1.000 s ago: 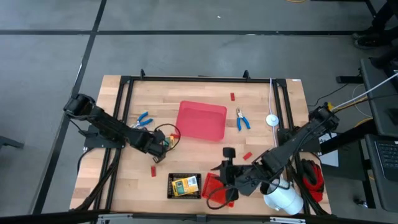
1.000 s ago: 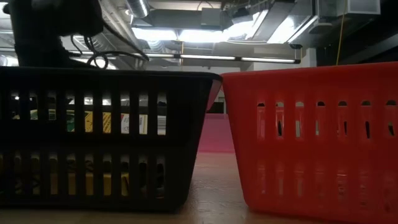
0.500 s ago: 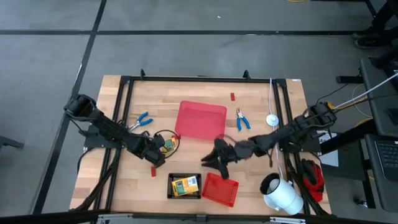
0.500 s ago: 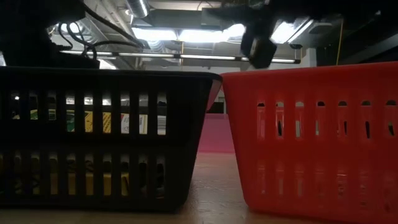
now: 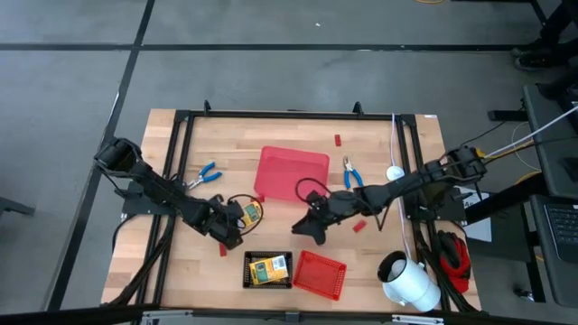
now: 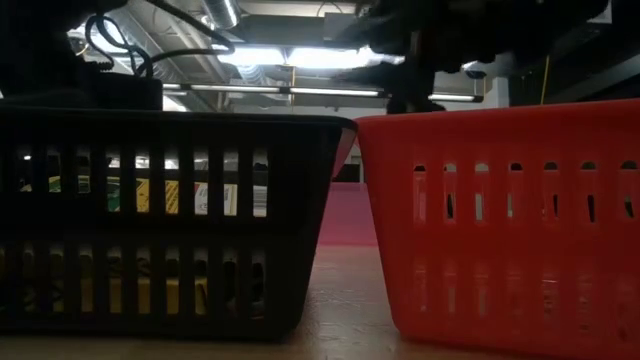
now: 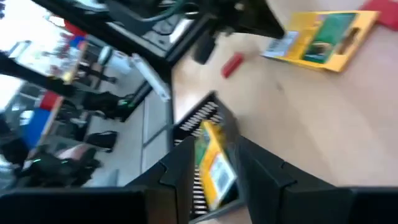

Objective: Pick & Place School Supplies
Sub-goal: Put the crayon box into the black bin

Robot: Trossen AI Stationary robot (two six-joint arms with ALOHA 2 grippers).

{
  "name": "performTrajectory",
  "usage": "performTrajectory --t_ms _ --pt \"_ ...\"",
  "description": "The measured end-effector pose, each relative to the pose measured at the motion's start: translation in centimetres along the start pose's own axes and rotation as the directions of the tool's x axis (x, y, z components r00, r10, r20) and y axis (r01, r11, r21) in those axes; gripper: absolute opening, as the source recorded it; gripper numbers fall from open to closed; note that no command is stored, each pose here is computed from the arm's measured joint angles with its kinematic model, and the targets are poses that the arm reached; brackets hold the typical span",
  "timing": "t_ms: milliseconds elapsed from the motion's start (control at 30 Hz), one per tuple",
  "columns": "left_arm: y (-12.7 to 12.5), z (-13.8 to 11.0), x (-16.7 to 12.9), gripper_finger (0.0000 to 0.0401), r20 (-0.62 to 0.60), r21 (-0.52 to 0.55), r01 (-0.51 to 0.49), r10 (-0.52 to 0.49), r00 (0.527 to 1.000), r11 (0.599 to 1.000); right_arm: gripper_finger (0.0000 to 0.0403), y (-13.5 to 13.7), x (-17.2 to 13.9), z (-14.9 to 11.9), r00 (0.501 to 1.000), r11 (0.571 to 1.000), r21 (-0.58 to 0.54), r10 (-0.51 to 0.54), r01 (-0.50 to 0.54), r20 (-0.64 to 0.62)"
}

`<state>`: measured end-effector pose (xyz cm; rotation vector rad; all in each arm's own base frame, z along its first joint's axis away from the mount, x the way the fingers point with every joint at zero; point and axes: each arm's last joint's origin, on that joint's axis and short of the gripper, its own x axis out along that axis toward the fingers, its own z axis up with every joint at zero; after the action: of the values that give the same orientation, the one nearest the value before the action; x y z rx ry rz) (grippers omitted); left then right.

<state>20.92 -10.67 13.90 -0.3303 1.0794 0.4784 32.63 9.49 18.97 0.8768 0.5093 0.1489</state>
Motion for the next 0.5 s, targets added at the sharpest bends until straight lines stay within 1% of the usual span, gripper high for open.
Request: performTrajectory --t_ms 100,200,400,500 --pt "-0.1 0.1 0.0 0.0006 0.017 0.014 0.005 -0.006 1.000 1.000 0.0119 -0.3 0.5 0.0 0.998 0.999 0.005 -0.047 0.047 -0.029" --pt "-0.5 0.1 -0.1 0.0006 0.031 0.031 0.035 -0.036 0.999 0.999 0.0119 -0.6 1.1 0.0 0.998 0.998 0.018 -0.056 0.057 -0.038" --pt "-0.7 -0.4 -0.4 0.0006 0.028 0.046 0.041 -0.043 0.999 0.998 0.0119 -1.2 1.7 0.6 0.995 0.991 0.129 -0.032 0.045 -0.099" --pt "-1.1 -0.8 -0.7 0.0006 0.047 0.051 0.047 -0.049 0.998 0.998 0.0119 -0.8 1.8 1.5 0.994 0.987 0.163 0.010 0.009 -0.112"
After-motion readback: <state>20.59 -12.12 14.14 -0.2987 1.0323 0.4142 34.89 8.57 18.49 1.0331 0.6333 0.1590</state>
